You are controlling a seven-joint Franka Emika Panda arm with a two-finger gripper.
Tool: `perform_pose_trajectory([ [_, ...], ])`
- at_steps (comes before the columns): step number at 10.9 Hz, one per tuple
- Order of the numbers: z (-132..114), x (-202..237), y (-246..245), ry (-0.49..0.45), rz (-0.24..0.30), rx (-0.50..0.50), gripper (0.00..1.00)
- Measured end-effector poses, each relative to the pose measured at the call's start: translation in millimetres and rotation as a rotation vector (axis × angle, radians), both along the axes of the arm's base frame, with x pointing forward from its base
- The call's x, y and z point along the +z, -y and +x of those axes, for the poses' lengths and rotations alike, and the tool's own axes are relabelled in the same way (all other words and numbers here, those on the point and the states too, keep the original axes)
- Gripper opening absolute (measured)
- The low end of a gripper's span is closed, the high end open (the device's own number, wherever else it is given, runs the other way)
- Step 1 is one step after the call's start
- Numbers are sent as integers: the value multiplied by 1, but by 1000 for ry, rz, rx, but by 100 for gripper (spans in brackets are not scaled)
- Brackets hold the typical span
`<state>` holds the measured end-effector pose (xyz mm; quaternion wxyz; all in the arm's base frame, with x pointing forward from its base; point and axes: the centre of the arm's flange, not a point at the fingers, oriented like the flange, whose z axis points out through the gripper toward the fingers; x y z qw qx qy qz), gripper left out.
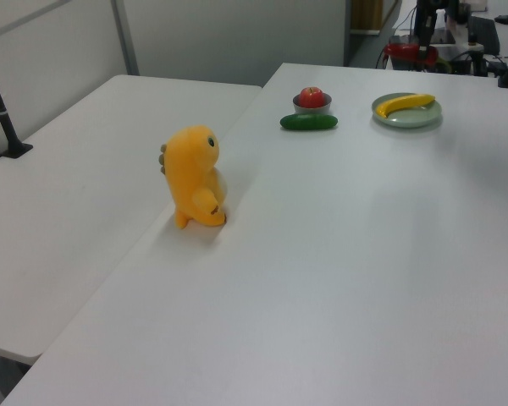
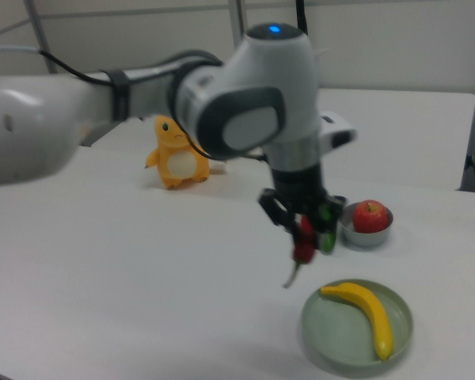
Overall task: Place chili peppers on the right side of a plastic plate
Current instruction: 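Carry the chili pepper over to the green plate beside the banana, then lower the chili pepper onto the plate rim and open the gripper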
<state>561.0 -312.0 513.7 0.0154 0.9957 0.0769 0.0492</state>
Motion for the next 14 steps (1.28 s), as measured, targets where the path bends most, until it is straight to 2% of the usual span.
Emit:
perform_pose_trajectory([
  [3, 7, -41, 64, 70, -56, -16, 37],
  [6, 7, -87, 115, 109, -140, 9, 37],
  [10, 12, -149, 150, 143, -237, 50, 37],
  [14, 21, -184, 166, 172, -296, 59, 37],
])
